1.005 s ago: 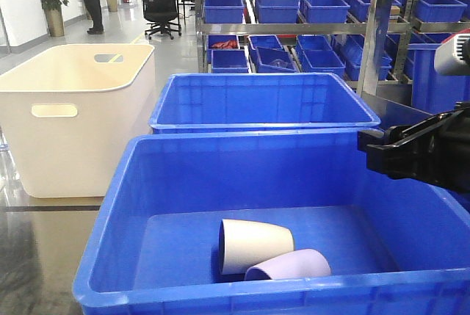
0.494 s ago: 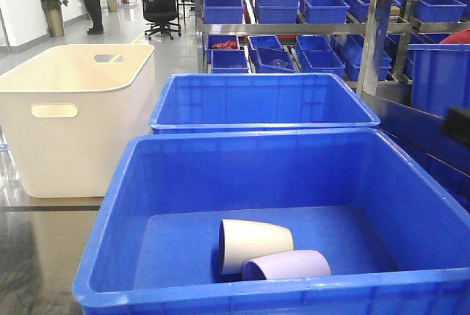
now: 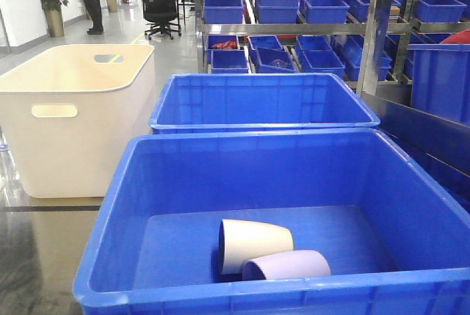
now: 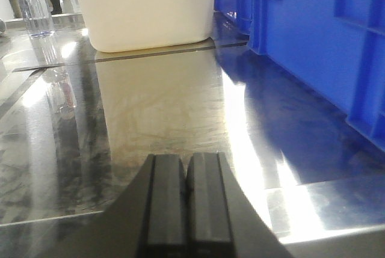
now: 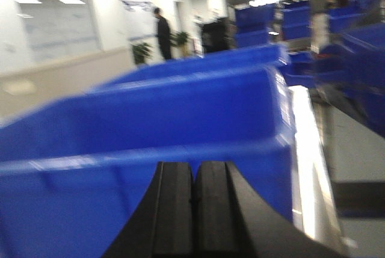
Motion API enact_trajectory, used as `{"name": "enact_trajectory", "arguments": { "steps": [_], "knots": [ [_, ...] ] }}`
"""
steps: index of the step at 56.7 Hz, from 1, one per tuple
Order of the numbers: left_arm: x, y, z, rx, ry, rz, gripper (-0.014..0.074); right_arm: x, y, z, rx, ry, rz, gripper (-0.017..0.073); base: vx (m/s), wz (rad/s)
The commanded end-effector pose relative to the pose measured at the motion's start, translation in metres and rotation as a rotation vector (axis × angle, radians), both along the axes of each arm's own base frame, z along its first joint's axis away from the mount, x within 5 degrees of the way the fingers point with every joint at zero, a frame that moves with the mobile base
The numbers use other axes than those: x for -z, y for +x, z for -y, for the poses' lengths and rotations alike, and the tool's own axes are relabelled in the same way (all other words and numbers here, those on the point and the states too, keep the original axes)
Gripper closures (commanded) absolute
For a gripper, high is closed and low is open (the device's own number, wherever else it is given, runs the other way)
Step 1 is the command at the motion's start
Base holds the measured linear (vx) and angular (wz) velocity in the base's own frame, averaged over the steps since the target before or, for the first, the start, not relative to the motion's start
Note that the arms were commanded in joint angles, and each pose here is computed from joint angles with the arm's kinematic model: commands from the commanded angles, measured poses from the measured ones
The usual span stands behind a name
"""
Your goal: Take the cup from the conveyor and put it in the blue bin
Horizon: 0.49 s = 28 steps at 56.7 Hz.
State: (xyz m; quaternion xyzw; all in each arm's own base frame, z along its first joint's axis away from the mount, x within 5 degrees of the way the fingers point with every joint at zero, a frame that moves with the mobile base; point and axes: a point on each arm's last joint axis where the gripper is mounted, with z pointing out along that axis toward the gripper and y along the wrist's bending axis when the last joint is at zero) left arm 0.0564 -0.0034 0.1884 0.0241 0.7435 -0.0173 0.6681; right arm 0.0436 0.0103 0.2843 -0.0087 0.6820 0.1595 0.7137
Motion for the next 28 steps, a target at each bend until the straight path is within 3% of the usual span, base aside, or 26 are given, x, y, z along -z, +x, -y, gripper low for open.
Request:
{"name": "enact_trajectory", "arguments": {
  "steps": [1, 12, 20, 28],
  "knots": [
    [-0.004, 0.0, 0.0, -0.003, -0.014, 0.085, 0.0601, 0.014, 0.002, 0.004, 0.096, -0.045, 0.05, 0.0575, 0.0, 0.0],
    [-0.004, 0.0, 0.0, -0.003, -0.014, 0.085, 0.0601, 0.066, 0.011, 0.01, 0.235, -0.058, -0.019, 0.0572, 0.0, 0.0],
    [-0.004, 0.0, 0.0, -0.003, -0.014, 0.085, 0.0601, 0.091, 0.013, 0.013, 0.286, -0.064, -0.053, 0.057, 0.0, 0.0],
    [-0.004, 0.0, 0.0, -0.003, -0.014, 0.085, 0.0601, 0.092, 0.013, 0.014, 0.297, -0.197, -0.049, 0.0568, 0.0, 0.0]
  ]
}}
